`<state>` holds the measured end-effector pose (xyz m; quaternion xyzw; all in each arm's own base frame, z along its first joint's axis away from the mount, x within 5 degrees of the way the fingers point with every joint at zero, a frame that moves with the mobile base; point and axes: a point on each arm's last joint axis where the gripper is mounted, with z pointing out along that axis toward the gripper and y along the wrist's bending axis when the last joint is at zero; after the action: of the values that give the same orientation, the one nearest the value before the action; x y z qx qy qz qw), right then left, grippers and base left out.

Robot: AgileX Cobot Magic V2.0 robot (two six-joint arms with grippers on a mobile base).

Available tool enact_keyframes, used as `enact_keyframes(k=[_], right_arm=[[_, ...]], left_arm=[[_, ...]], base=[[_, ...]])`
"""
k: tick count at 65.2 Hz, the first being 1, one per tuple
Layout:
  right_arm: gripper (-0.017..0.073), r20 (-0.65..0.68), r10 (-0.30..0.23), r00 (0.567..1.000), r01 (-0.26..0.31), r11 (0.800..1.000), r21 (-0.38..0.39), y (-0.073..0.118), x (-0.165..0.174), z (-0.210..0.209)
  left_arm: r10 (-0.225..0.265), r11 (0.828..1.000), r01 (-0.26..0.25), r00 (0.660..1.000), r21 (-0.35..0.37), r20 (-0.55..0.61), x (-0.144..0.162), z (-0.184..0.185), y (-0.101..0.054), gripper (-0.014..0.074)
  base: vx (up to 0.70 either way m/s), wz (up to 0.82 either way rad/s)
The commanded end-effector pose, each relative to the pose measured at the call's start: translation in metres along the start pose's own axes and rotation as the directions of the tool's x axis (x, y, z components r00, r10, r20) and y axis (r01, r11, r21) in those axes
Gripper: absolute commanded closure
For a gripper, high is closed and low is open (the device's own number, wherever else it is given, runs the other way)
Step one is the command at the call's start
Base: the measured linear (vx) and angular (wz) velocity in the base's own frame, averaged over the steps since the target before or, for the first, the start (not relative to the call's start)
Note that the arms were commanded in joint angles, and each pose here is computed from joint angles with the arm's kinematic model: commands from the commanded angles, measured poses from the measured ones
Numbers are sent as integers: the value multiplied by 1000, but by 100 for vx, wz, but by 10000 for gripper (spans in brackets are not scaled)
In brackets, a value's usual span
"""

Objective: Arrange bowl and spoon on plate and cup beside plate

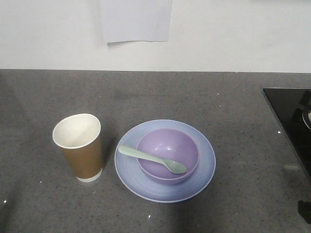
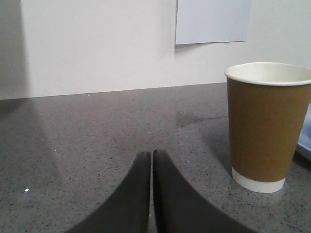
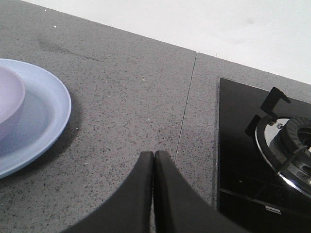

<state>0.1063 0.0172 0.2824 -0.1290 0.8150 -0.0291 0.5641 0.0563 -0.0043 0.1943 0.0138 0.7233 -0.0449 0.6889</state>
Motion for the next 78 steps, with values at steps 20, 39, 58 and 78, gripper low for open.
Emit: enact_keyframes(k=[20,39,58,78], right_arm=[[561,66,266,962,-255,958,-133,7,-12,-14],[561,221,223,949,-174,960,-221,23,53,-11],[561,294,287,912,-254,956,-145,21,94,-11],[561,407,241,881,-277,960,31,10,94,-19]], left_arm=[[-10,1000,9,998,12,62,2,0,-1,600],[-10,1000,9,998,12,62,2,0,-1,600],[-10,1000,9,998,12,62,2,0,-1,600],[-10,1000,9,998,12,62,2,0,-1,600]], base=[[0,0],[0,0],[0,0],[0,0]])
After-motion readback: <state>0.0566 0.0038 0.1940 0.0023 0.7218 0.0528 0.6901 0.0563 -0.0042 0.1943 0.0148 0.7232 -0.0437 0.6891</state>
